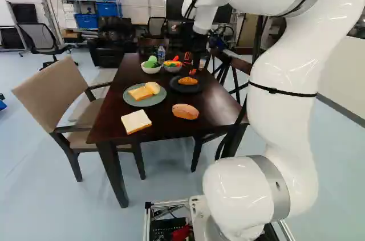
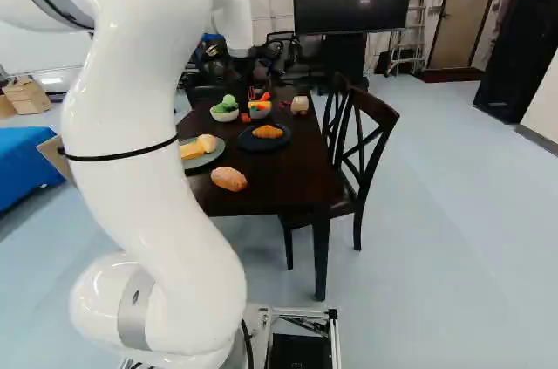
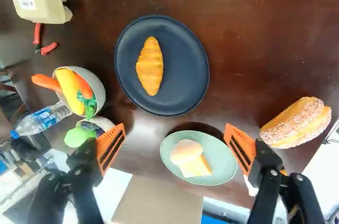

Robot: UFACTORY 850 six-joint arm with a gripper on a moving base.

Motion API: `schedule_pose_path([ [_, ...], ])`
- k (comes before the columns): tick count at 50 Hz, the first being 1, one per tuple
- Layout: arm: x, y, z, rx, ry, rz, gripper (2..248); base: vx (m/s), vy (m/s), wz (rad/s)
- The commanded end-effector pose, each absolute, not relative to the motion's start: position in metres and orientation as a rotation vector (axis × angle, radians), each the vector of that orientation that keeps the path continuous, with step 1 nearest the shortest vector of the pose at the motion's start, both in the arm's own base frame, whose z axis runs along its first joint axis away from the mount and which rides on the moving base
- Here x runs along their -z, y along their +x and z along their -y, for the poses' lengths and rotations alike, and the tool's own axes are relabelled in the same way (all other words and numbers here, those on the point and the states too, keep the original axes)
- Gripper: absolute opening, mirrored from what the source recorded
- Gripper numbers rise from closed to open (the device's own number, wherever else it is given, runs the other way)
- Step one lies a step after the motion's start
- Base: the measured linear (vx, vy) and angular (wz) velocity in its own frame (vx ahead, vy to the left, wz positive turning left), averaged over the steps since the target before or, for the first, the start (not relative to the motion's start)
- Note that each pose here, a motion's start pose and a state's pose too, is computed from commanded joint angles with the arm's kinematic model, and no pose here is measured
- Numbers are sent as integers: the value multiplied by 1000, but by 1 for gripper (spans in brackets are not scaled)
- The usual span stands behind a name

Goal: Move the croissant to the empty plate

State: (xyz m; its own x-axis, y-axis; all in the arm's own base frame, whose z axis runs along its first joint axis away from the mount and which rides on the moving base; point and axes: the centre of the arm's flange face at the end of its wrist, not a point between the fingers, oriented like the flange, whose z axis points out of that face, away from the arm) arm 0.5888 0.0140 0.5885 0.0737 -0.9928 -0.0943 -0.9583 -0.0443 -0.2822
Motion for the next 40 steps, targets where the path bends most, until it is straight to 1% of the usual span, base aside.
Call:
schedule_pose_path([
  [17, -588, 589, -14, 183, -2084, -1961, 247, -76, 3, 6],
  [40, -588, 589, -14, 183, -2084, -1961, 247, -150, 35, 2],
])
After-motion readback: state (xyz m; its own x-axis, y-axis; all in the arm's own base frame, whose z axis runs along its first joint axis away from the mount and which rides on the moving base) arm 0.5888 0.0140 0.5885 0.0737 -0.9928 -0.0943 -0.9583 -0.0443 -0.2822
